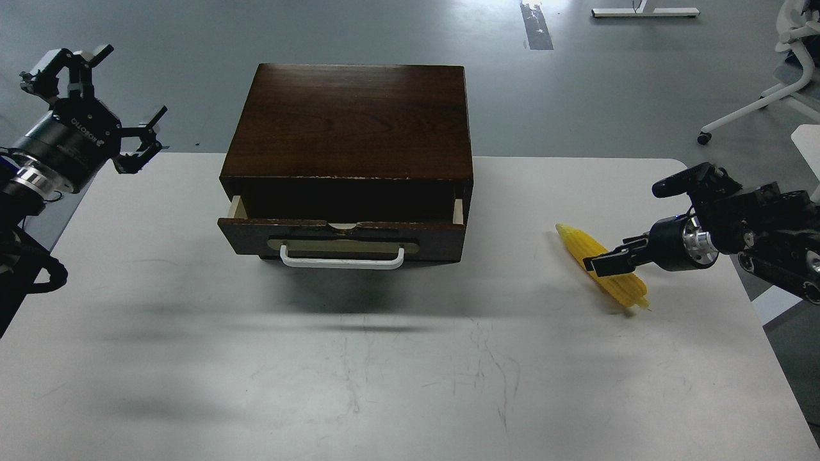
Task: Put corn in drawer with both arms
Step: 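Reach the right gripper down and grasp the yellow corn cob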
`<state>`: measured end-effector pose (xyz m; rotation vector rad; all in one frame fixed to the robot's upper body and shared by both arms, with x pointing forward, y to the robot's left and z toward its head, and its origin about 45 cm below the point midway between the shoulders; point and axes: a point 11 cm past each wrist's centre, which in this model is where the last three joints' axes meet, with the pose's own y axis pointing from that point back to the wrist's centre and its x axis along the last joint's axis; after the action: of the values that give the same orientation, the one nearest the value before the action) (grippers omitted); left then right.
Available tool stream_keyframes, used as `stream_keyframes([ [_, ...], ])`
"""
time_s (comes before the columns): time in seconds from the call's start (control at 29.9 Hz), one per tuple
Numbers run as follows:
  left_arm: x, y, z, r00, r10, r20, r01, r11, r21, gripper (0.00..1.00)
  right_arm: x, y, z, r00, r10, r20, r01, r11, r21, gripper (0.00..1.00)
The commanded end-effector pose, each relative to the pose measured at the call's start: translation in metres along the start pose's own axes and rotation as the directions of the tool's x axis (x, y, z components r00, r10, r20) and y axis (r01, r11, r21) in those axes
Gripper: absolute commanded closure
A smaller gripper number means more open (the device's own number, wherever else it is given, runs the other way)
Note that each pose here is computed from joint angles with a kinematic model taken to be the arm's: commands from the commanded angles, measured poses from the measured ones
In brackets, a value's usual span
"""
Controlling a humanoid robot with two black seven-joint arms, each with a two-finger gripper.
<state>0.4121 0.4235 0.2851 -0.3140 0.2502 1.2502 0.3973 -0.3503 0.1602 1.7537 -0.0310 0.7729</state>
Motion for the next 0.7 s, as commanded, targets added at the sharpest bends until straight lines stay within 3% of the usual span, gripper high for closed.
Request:
stream_keyframes([
  [0.0,0.0,-0.001,0.003,1.0,0.0,-0.002,0.0,1.0,-0.01,0.01,-0.005,-0.003,0.002,1.0,-0.019,-0.009,0.019,1.0,-0.011,0.07],
  [0.1,0.0,-0.001,0.004,1.0,-0.001,-0.002,0.001,1.0,-0.013,0.01,-0.01,-0.003,0.004,0.999,-0.039,-0.015,0.038,0.999,-0.019,0.11],
  [0.2,0.0,-0.001,0.004,1.0,-0.001,-0.001,0.001,1.0,-0.013,0.01,-0.014,-0.004,0.005,0.998,-0.053,-0.018,0.053,0.998,-0.021,0.44],
  [0.23,0.0,-0.001,0.004,1.0,-0.001,-0.001,0.001,1.0,-0.013,0.01,-0.015,-0.004,0.005,0.998,-0.056,-0.018,0.055,0.998,-0.022,0.63],
  [0.3,0.0,-0.001,0.004,1.0,-0.001,-0.001,0.001,1.0,-0.013,0.01,-0.015,-0.004,0.004,0.998,-0.056,-0.019,0.056,0.998,-0.021,0.79],
  [0.4,0.0,-0.001,0.003,1.0,0.0,-0.003,0.0,1.0,-0.012,0.01,-0.015,-0.004,0.004,0.998,-0.053,-0.02,0.053,0.998,-0.021,0.86],
  [0.47,0.0,-0.001,0.004,1.0,-0.001,-0.002,0.001,1.0,-0.013,0.01,-0.015,-0.004,0.004,0.998,-0.051,-0.02,0.051,0.998,-0.02,0.95],
  [0.67,-0.001,-0.001,0.004,1.0,-0.002,-0.001,0.002,1.0,-0.014,0.01,-0.006,0.002,0.007,0.999,-0.023,-0.024,0.023,0.999,-0.027,1.0],
])
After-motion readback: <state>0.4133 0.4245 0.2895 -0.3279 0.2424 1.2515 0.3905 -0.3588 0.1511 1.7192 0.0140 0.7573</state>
